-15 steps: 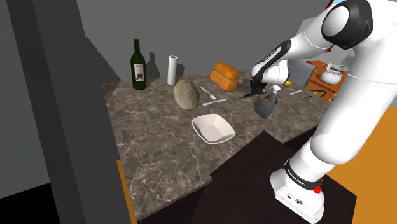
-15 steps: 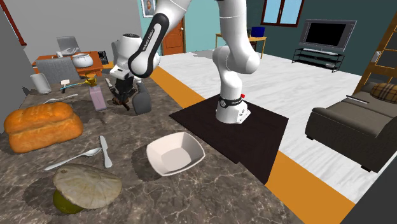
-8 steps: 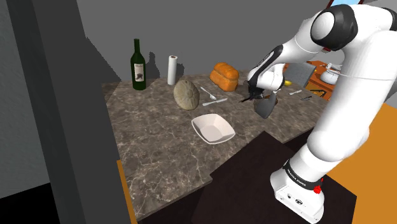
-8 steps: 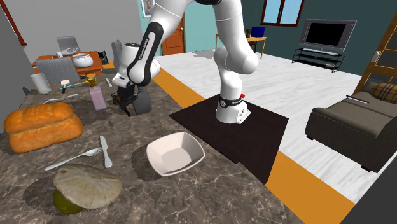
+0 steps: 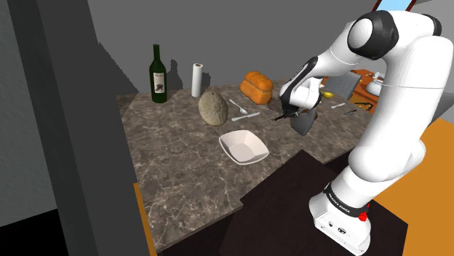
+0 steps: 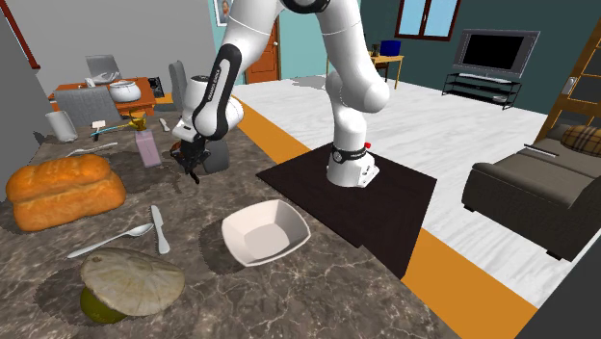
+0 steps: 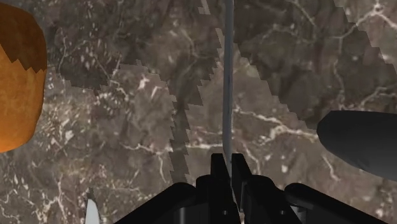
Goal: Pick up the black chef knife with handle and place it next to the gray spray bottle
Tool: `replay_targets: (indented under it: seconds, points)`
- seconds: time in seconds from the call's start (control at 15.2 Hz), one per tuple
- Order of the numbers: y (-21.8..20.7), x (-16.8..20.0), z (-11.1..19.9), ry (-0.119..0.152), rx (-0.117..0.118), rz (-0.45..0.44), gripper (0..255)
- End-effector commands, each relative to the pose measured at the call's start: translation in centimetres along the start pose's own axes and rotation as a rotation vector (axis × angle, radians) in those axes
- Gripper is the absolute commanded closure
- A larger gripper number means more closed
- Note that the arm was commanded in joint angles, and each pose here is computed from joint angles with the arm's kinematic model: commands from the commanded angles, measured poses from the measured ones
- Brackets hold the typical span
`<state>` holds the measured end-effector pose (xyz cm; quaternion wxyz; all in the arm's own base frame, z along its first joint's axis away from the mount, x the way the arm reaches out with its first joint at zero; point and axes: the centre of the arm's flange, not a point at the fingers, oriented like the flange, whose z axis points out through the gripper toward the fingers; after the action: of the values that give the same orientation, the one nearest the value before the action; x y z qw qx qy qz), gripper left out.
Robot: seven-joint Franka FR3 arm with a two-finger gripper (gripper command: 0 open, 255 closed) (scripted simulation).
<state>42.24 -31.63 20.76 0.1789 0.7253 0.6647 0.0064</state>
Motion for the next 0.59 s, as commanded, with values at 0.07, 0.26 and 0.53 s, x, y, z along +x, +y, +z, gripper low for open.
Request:
replay_targets:
  seconds: [0.07, 0.26, 0.53]
  points:
    - [-0.02, 0.0, 0.05, 0.0, 0.0, 0.0, 255]
    - [-0.02, 0.0, 0.04, 0.0, 0.0, 0.0, 255]
    - [-0.02, 0.0, 0.04, 0.0, 0.0, 0.0, 0]
